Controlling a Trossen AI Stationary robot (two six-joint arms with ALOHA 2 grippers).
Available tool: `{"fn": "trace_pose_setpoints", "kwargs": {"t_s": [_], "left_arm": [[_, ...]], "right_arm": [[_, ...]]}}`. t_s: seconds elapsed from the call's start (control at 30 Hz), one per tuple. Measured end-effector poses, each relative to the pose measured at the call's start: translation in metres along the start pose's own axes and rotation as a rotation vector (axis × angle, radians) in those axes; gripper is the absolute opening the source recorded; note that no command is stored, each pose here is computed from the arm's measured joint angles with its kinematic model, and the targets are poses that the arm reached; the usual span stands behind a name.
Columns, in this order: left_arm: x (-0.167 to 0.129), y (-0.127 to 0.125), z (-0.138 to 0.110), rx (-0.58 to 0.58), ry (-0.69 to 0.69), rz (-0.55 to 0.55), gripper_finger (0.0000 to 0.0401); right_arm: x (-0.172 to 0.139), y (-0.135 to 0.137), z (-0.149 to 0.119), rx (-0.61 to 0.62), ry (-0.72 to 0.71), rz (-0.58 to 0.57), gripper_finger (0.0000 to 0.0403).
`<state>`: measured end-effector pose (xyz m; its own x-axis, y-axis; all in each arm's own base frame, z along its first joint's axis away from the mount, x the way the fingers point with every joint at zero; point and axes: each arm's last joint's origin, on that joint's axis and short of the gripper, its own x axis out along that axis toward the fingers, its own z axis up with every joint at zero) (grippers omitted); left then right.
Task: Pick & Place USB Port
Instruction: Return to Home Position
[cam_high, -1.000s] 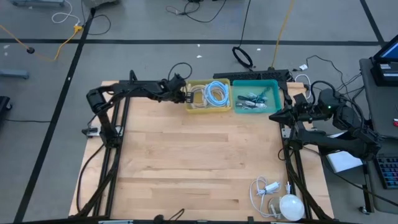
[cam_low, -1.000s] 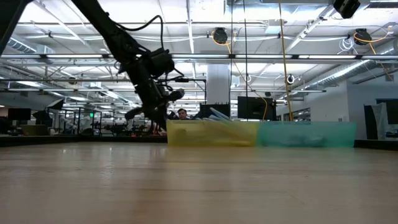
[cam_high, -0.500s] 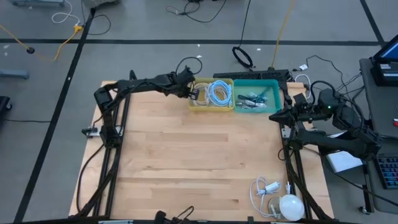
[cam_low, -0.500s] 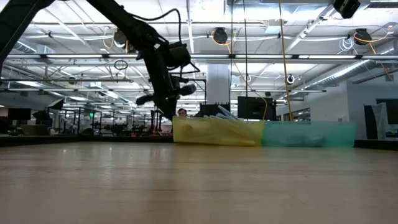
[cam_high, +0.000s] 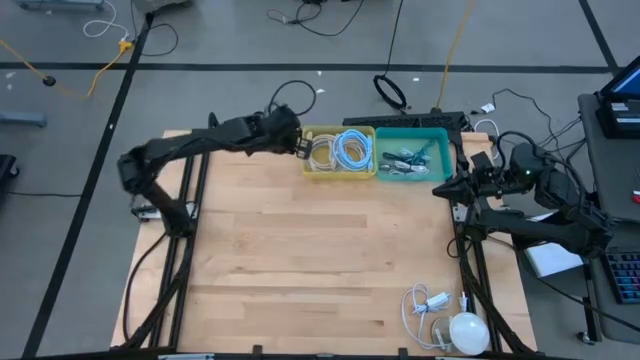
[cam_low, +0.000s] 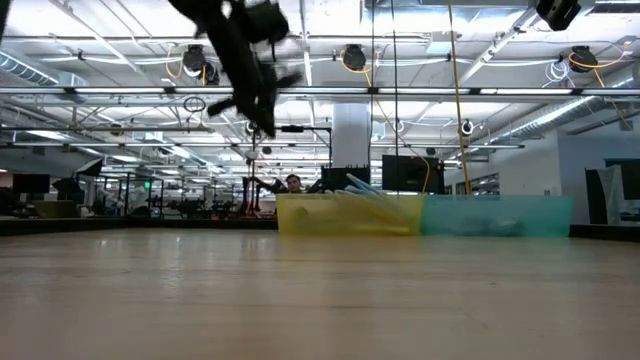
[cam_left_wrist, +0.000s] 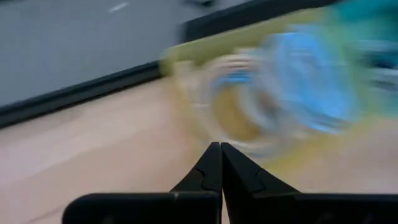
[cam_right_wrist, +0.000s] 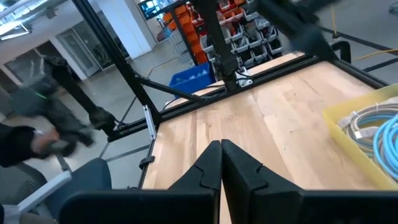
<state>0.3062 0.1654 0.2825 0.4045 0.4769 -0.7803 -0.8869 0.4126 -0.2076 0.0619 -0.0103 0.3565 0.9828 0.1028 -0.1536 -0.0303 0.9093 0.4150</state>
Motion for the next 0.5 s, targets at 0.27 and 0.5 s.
{"fn": "trace_pose_setpoints", "kwargs": {"t_s": [0.27,0.5], "left_arm": [[-0.146,-0.049,-0.042,0.296,-0.141,-0.603,0.0000],[-0.211,-0.014,-0.118,0.168,-0.187,-0.670,0.0000]], "right_arm": [[0.016,-0.001,0.009,0.002,0.013,0.085,0.0000],[0.080,-0.010,0.001,-0.203,0.221,0.046,0.0000]]}}
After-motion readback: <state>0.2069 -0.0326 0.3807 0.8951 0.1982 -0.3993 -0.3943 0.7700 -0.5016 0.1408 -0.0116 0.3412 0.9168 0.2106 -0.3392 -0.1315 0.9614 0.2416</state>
